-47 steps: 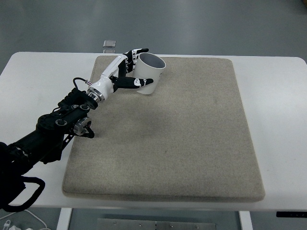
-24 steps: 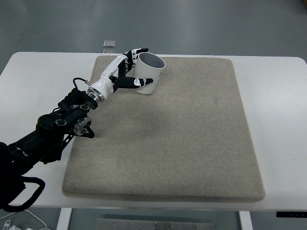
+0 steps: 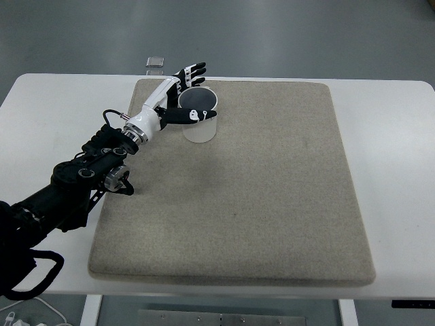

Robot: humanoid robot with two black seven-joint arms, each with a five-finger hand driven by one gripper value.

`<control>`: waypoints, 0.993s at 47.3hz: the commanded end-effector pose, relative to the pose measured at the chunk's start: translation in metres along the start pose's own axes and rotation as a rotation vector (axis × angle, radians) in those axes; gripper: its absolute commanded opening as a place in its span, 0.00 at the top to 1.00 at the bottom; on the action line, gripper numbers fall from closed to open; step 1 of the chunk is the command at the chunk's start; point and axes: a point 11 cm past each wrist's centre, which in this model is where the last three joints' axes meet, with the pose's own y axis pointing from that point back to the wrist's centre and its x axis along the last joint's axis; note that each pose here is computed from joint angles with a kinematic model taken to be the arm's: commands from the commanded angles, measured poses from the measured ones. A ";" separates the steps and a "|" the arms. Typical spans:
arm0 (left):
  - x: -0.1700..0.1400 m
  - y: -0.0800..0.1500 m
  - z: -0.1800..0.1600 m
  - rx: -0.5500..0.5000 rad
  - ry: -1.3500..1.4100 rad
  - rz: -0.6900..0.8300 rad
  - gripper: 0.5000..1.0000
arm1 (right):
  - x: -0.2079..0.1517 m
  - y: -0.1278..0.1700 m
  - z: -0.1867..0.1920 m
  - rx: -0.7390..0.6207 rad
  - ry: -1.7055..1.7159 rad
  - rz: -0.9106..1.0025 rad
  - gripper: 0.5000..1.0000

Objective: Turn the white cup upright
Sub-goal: 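Open the left hand fingers and pull away from the cup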

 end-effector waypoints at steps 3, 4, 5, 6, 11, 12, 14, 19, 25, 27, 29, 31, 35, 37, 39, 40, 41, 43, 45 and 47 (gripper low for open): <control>-0.001 -0.001 0.002 -0.007 0.003 0.001 0.02 | 0.000 0.000 0.000 0.000 0.000 0.000 0.14; -0.001 -0.001 0.002 -0.008 0.003 0.000 0.02 | 0.000 0.000 0.000 0.000 0.000 0.001 0.14; -0.001 -0.002 0.003 -0.009 0.005 0.000 0.02 | 0.000 0.000 0.001 -0.001 0.000 0.000 0.14; -0.001 -0.002 0.003 -0.011 0.006 0.001 0.02 | 0.000 0.000 0.000 0.000 0.000 0.001 0.14; -0.002 -0.003 0.006 -0.018 0.009 -0.001 0.02 | 0.000 0.000 0.000 0.000 0.000 0.000 0.14; -0.002 -0.004 0.007 -0.020 0.009 -0.002 0.02 | 0.000 0.000 0.000 0.000 0.002 0.000 0.14; -0.002 -0.005 0.008 -0.023 0.008 -0.002 0.02 | 0.000 0.000 0.000 0.000 0.000 0.000 0.14; -0.002 -0.007 0.011 -0.030 0.006 -0.004 0.02 | 0.000 0.000 0.001 -0.001 0.000 0.000 0.14; -0.008 -0.010 0.020 -0.056 0.017 -0.022 0.02 | 0.000 0.000 0.000 0.000 0.000 0.001 0.14; -0.009 -0.011 0.022 -0.062 0.020 -0.026 0.02 | 0.000 0.000 0.000 0.000 0.000 0.000 0.14; -0.009 -0.011 0.023 -0.066 0.020 -0.028 0.02 | 0.000 0.000 0.000 0.000 0.000 0.000 0.14; -0.009 -0.012 0.025 -0.070 0.019 -0.027 0.02 | 0.000 0.000 0.001 -0.001 0.000 0.000 0.14; -0.006 -0.017 0.033 -0.086 0.017 -0.023 0.02 | 0.000 0.000 0.000 0.000 0.000 0.000 0.14; -0.005 -0.018 0.034 -0.089 0.023 -0.018 0.02 | 0.000 0.000 0.000 0.000 0.000 0.001 0.14; -0.005 -0.020 0.038 -0.097 0.027 -0.016 0.02 | 0.000 0.000 0.000 0.000 0.000 0.000 0.14; -0.004 -0.021 0.041 -0.103 0.027 -0.017 0.02 | 0.000 0.000 0.000 0.000 0.000 0.000 0.14; -0.004 -0.022 0.043 -0.107 0.028 -0.016 0.02 | 0.000 0.000 0.000 0.000 0.000 0.000 0.14; -0.002 -0.023 0.046 -0.113 0.031 -0.012 0.02 | 0.000 0.000 0.000 0.000 0.000 0.000 0.14; 0.001 -0.025 0.049 -0.120 0.032 -0.006 0.02 | 0.000 0.000 0.000 0.000 0.000 0.000 0.14; 0.004 -0.026 0.054 -0.128 0.034 0.001 0.02 | 0.000 0.000 0.000 0.000 0.000 0.000 0.14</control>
